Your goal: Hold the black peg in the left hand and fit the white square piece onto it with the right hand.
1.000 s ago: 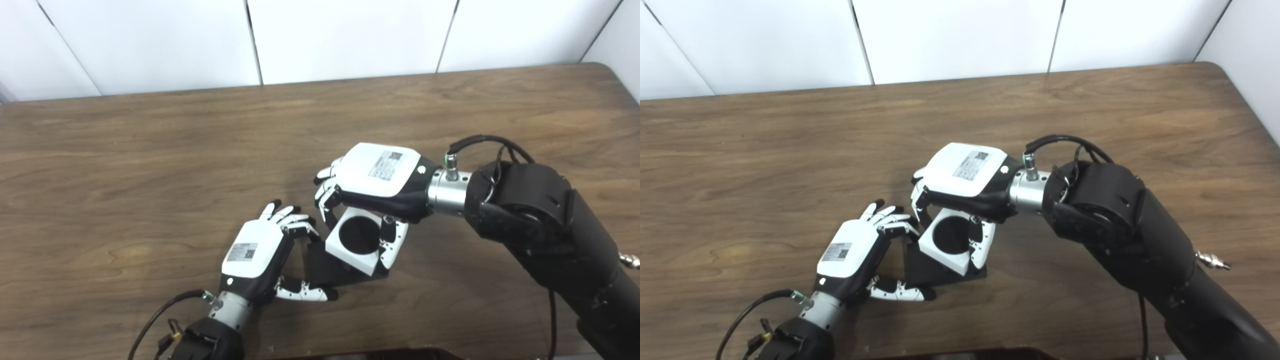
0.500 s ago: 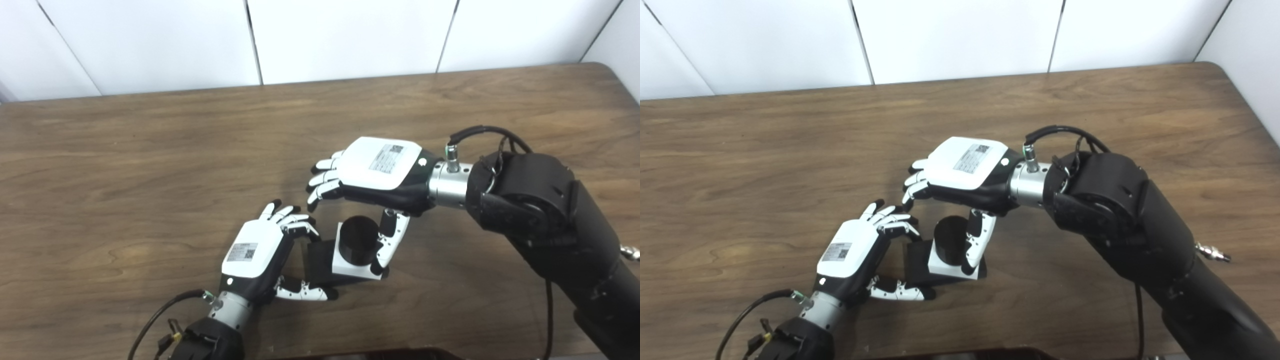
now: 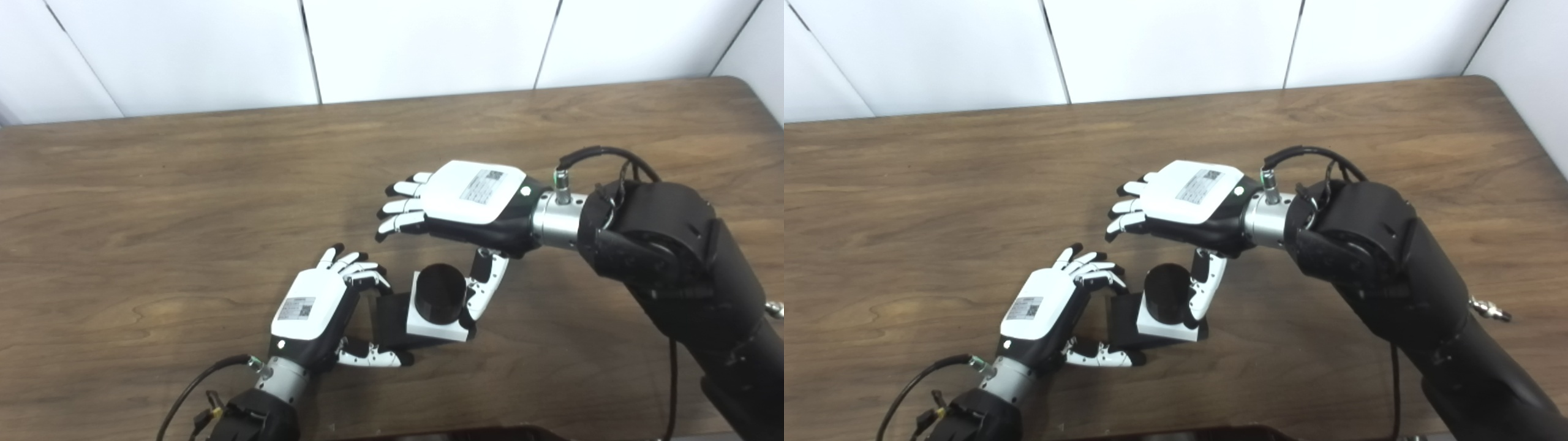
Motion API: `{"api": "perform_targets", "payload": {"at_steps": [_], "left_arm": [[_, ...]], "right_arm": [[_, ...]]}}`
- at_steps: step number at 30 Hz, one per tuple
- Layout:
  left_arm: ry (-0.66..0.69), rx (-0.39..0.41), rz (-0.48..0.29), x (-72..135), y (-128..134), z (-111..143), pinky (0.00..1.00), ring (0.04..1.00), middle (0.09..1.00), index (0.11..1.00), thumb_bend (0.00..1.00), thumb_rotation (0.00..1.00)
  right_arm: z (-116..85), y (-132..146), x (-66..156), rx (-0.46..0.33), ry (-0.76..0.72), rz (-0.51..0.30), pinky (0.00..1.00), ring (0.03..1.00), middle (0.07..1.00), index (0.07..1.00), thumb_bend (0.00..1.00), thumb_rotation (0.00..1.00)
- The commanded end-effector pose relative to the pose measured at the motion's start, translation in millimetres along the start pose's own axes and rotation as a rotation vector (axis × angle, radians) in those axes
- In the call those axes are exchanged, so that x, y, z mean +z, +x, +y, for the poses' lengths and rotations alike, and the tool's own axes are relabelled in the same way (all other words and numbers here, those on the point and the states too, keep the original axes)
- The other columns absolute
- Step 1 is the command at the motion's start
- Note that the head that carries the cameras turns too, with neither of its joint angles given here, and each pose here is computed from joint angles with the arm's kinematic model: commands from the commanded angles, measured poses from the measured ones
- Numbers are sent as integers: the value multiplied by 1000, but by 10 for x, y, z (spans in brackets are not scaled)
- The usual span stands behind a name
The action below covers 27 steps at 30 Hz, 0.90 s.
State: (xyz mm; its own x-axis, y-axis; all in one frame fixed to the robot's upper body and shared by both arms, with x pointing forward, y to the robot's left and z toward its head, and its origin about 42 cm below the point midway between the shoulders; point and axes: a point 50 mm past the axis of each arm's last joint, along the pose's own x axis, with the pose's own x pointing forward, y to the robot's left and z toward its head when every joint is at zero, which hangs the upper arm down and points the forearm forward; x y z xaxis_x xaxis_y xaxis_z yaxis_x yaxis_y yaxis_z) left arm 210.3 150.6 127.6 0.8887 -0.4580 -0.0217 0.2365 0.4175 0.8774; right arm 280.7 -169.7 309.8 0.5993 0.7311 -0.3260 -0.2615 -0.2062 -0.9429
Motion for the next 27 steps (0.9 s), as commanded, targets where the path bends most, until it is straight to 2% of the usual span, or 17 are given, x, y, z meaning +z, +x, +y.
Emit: {"api": "perform_targets", "payload": {"at_steps": [1, 4, 5, 6, 7, 8, 10, 13, 21, 27], "left_arm": [[28, 25, -7, -5, 21, 56, 1000, 883, 772, 487, 524, 65], [45, 31, 4, 3, 8, 79, 998, 874, 771, 494, 521, 79], [52, 33, 9, 4, 5, 89, 993, 870, 771, 570, 726, 183], [60, 35, 15, 5, 4, 102, 988, 868, 773, 629, 844, 255], [65, 36, 20, 7, 3, 116, 976, 862, 778, 693, 937, 325], [67, 37, 26, 8, 3, 132, 970, 859, 784, 731, 969, 361], [64, 42, 31, 3, 1, 159, 960, 853, 799, 796, 995, 413], [59, 51, 47, 1, -11, 226, 943, 848, 815, 834, 1000, 438], [61, 96, 46, -3, -83, 405, 913, 860, 834, 843, 1000, 436], [67, 103, 57, -16, -177, 575, 937, 914, 897, 900, 1000, 406]], "right_arm": [[-188, -70, 19, -77, -40, 4, 981, 1000, 935, 867, 1000, 393], [-188, -86, 5, -87, -38, 8, 972, 998, 933, 856, 1000, 399], [-187, -87, 2, -90, -35, 9, 968, 996, 932, 854, 1000, 399], [-185, -90, -2, -92, -32, 12, 963, 995, 932, 853, 1000, 400], [-184, -93, -5, -95, -28, 15, 959, 990, 931, 851, 1000, 401], [-182, -97, -8, -99, -24, 18, 957, 988, 930, 850, 1000, 401], [-177, -103, -15, -102, -19, 23, 952, 984, 926, 851, 1000, 402], [-171, -114, -36, -104, -17, 30, 946, 985, 926, 855, 1000, 413], [-169, -139, -102, -114, -28, 59, 948, 982, 924, 849, 1000, 439], [-166, -153, -126, -118, -10, 73, 953, 992, 927, 854, 1000, 426]]}}
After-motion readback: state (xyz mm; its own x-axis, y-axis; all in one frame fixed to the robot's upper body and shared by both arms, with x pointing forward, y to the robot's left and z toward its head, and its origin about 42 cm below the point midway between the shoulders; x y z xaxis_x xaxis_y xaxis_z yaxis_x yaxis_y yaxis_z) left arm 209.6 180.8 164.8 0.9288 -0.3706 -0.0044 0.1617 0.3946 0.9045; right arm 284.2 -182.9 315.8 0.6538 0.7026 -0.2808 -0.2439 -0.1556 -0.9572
